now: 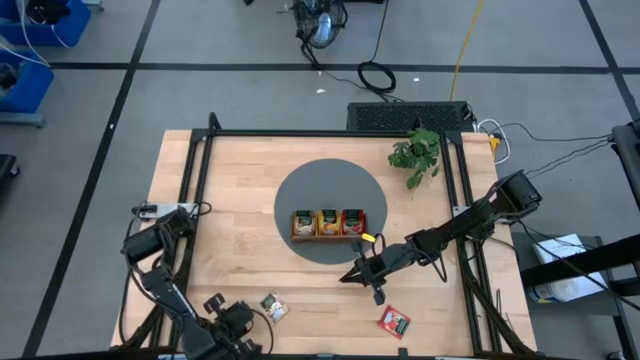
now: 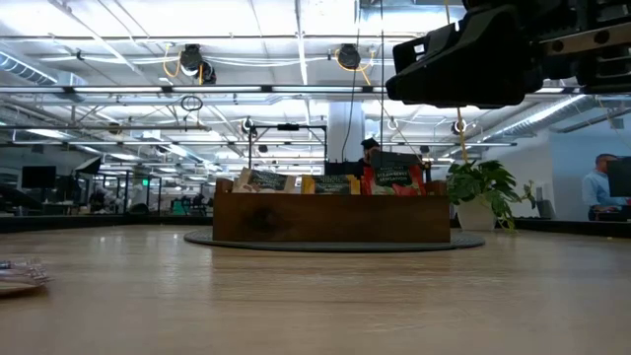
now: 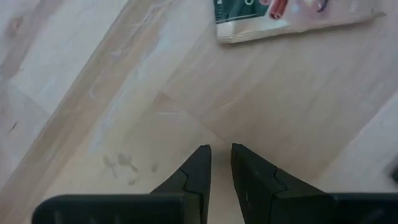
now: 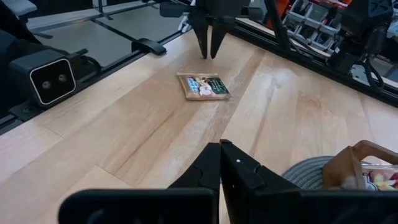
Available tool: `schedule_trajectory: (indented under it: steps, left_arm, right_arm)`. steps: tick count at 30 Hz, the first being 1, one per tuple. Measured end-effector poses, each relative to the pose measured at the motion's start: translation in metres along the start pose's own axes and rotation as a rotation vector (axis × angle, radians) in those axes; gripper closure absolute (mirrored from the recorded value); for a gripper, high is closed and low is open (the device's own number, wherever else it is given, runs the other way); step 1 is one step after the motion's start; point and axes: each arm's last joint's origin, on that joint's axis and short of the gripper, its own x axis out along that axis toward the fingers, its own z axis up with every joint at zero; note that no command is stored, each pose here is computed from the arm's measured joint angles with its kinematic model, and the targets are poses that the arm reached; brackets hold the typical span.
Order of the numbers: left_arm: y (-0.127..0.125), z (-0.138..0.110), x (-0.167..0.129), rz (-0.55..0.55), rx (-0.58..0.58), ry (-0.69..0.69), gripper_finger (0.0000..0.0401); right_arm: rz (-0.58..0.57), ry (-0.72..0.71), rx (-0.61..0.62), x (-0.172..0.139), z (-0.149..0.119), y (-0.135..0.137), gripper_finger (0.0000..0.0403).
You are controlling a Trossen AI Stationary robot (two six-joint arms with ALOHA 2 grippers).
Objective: Pick & Place Tea
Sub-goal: Put the brown tea bag into the left section of the wooden organizer
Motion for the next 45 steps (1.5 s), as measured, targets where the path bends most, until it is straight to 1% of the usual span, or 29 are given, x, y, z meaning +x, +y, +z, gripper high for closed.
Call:
schedule_trajectory:
  steps: [4,9,14,21,26,30,33,38,41,45]
  left_arm:
    - [0.001,0.007,0.003,0.025,0.0,-0.002,0.0329]
    - [0.001,0.022,0.008,0.04,0.013,0.001,0.0329]
    - [0.001,0.038,0.013,0.056,0.035,-0.055,0.0329]
    - [0.0,0.059,0.02,0.07,0.068,-0.068,0.033]
    - [0.0,0.074,0.034,0.024,0.124,-0.092,0.033]
    - [0.002,0.086,0.044,-0.004,0.122,-0.107,0.033]
    - [0.003,0.092,0.047,-0.008,0.149,-0.114,0.033]
    - [0.0,0.101,0.05,-0.028,0.218,-0.169,0.033]
    - [-0.002,0.108,0.052,-0.044,0.236,-0.193,0.033]
    - [-0.003,0.112,0.052,-0.022,0.296,-0.237,0.033]
  right_arm:
    - [0.0,0.0,0.0,0.0,0.0,0.0,0.0402]
    - [-0.005,0.001,0.001,0.0,0.0,-0.002,0.0401]
    - [-0.005,0.003,0.002,0.0,-0.001,-0.002,0.0402]
    - [-0.002,0.019,0.001,0.0,-0.002,-0.002,0.0402]
    - [-0.001,0.025,-0.003,0.0,-0.003,-0.002,0.0401]
    - [-0.001,0.025,-0.003,0.0,-0.003,-0.002,0.0402]
    - [-0.001,0.025,-0.004,0.0,-0.003,-0.002,0.0402]
    - [-0.001,0.025,-0.004,0.0,-0.003,-0.002,0.0402]
    - [-0.001,0.025,-0.004,0.0,-0.003,-0.002,0.0402]
    - [-0.001,0.025,-0.004,0.0,-0.003,-0.002,0.0399]
